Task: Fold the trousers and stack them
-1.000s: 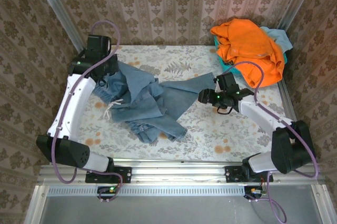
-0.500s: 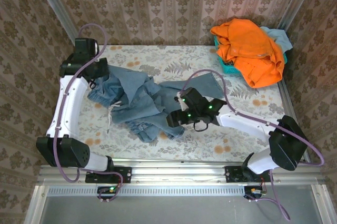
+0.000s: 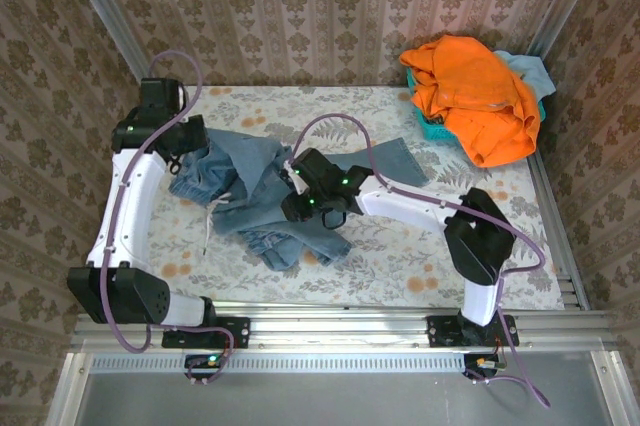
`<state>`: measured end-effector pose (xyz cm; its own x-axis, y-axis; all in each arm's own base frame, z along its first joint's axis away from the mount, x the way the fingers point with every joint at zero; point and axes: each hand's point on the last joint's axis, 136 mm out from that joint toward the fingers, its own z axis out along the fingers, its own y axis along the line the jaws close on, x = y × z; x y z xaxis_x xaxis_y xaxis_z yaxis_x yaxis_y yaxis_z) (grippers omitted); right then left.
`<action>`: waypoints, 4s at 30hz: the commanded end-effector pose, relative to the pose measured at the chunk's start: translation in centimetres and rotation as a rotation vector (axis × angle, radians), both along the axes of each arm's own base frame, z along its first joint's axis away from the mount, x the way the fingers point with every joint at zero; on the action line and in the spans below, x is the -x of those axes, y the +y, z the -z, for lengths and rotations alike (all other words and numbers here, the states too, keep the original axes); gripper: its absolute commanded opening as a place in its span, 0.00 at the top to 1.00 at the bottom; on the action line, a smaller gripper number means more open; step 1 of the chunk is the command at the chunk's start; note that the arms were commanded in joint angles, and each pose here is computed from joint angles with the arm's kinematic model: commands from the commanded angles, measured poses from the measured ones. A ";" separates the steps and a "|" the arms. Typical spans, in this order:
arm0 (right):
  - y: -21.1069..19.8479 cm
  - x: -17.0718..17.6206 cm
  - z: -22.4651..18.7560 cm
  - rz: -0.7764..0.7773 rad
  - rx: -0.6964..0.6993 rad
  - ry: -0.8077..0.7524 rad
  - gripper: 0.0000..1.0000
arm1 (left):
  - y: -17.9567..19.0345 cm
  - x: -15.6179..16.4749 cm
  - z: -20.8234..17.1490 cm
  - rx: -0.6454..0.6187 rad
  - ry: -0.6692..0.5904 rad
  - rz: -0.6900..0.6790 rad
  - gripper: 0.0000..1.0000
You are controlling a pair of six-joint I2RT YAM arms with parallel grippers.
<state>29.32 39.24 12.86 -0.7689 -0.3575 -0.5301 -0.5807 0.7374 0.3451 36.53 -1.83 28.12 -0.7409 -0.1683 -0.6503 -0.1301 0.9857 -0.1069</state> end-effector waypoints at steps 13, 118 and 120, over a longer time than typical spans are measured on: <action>-10.0 1.9 -11.4 0.223 -0.140 -0.197 1.00 | 4.0 2.0 -6.2 0.025 -0.171 -0.118 1.00; -30.5 -5.8 -18.8 0.756 0.178 -0.429 1.00 | 10.1 12.1 10.9 0.453 -0.009 -0.648 1.00; -30.8 -6.5 -18.9 0.767 0.165 -0.426 1.00 | 10.1 12.2 11.4 0.464 -0.005 -0.652 1.00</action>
